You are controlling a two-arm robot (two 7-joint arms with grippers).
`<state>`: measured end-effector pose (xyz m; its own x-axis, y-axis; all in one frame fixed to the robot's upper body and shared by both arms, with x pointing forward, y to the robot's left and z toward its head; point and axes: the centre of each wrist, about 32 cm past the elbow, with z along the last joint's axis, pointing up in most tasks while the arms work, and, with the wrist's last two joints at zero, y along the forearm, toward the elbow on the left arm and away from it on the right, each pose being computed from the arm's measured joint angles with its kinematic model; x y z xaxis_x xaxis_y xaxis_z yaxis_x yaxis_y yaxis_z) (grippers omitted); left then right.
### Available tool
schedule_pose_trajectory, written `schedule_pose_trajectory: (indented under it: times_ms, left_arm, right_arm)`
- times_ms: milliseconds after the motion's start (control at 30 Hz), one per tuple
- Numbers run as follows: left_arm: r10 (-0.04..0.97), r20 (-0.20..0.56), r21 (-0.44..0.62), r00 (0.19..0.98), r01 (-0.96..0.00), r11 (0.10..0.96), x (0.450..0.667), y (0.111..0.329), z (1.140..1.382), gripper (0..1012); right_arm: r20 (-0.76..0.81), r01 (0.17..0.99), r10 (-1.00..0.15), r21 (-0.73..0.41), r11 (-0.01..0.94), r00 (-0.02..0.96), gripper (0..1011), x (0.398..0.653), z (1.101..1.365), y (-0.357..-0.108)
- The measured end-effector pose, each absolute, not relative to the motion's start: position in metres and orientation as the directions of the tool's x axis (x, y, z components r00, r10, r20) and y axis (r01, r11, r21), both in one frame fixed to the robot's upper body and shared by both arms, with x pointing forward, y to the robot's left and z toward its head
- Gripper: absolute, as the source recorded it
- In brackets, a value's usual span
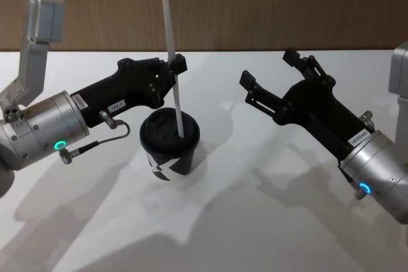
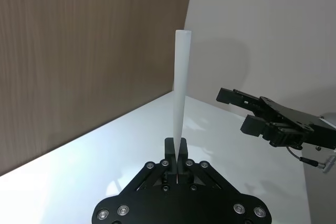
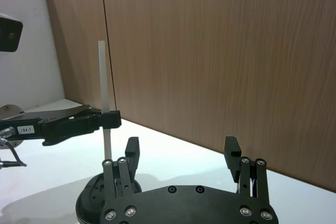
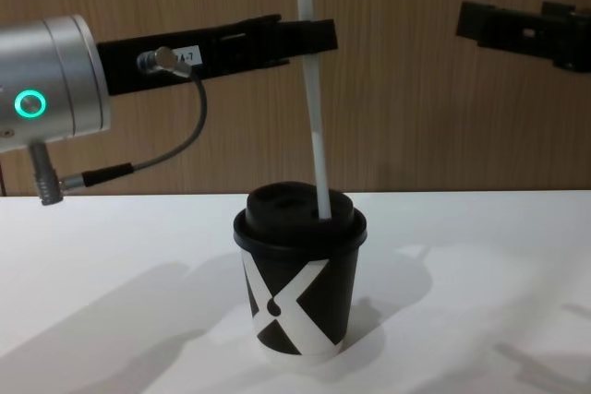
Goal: Pick up the straw with one hand, pass it to the other hand, and insert it into the cup.
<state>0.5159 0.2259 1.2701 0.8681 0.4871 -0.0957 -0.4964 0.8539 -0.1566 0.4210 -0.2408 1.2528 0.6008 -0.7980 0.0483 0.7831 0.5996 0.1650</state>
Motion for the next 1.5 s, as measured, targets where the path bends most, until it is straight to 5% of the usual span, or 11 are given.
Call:
schedule_pose_trajectory:
  times_ms: [200, 1167, 1500]
  left_arm:
    - [0.491, -0.086, -0.152, 0.867, -0.498, 0.854, 0.516, 0.224, 1.269, 40]
    - [0.572, -0.026, -0.183, 0.820, -0.567, 0.803, 0.505, 0.229, 1.258, 946]
    - [0.661, 0.017, -0.256, 0.750, -0.635, 0.728, 0.492, 0.247, 1.251, 999]
  right_arm:
    - [0.048, 0.783, -0.798, 0.165, 0.600, 0.601, 1001, 0.421, 1.253, -0.241]
    - [0.048, 0.783, -0.798, 0.165, 0.600, 0.601, 1001, 0.421, 1.253, -0.241]
    - [0.048, 0.783, -0.798, 0.165, 0.600, 0.601, 1001, 0.421, 1.253, -0.241]
